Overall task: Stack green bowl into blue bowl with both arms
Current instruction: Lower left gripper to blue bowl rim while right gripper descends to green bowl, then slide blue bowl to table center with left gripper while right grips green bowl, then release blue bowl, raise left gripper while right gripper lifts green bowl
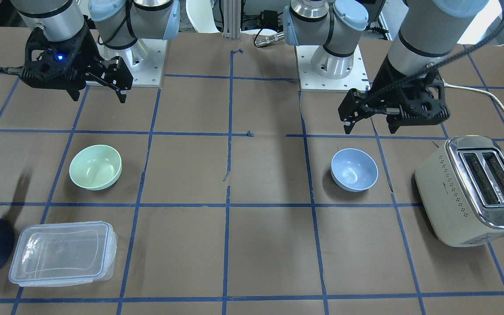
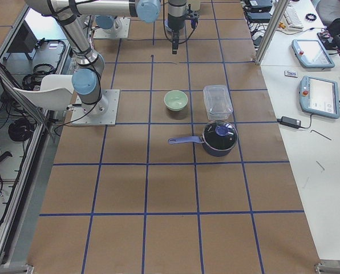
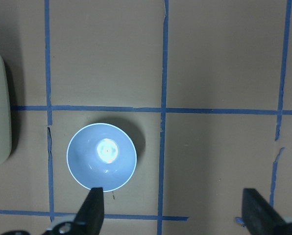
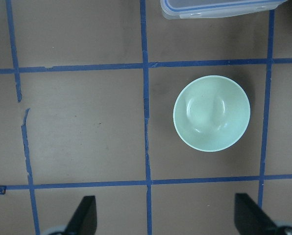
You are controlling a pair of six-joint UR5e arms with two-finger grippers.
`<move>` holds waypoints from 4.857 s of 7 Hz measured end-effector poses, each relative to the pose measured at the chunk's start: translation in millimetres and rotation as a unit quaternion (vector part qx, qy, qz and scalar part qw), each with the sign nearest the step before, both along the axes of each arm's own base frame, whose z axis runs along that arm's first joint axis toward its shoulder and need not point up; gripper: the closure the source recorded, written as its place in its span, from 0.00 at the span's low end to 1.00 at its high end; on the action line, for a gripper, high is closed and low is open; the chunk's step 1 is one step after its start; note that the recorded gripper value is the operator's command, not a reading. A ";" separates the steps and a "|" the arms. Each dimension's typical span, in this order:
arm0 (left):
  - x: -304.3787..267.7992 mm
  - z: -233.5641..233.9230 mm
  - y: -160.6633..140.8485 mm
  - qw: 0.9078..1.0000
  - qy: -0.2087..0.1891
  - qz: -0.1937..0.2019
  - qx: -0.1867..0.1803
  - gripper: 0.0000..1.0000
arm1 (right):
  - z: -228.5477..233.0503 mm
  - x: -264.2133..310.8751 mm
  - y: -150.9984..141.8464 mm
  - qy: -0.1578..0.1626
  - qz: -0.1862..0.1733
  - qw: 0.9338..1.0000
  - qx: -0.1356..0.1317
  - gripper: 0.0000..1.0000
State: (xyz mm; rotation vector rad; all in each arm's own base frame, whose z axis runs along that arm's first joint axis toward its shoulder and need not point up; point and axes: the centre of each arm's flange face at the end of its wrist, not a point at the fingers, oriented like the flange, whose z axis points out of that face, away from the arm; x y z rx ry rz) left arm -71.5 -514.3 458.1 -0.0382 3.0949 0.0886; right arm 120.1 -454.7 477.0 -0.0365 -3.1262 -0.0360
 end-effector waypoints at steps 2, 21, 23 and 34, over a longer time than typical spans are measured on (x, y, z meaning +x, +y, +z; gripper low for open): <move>66.6 -89.0 9.3 0.999 0.009 0.000 0.032 0.00 | -13.9 -0.8 -14.9 0.002 0.006 1.000 -0.006 0.00; -64.8 -208.3 7.9 0.992 0.096 0.080 0.015 1.00 | -278.1 -42.8 -28.7 0.011 -0.043 0.998 0.049 1.00; -159.0 -206.5 24.9 0.985 0.108 0.132 0.030 1.00 | -273.1 -43.4 -30.2 0.013 -0.043 0.998 0.045 1.00; -157.0 -159.3 -3.3 0.994 0.052 0.097 -0.006 0.22 | -151.6 35.1 -97.6 0.037 -0.077 0.996 0.009 1.00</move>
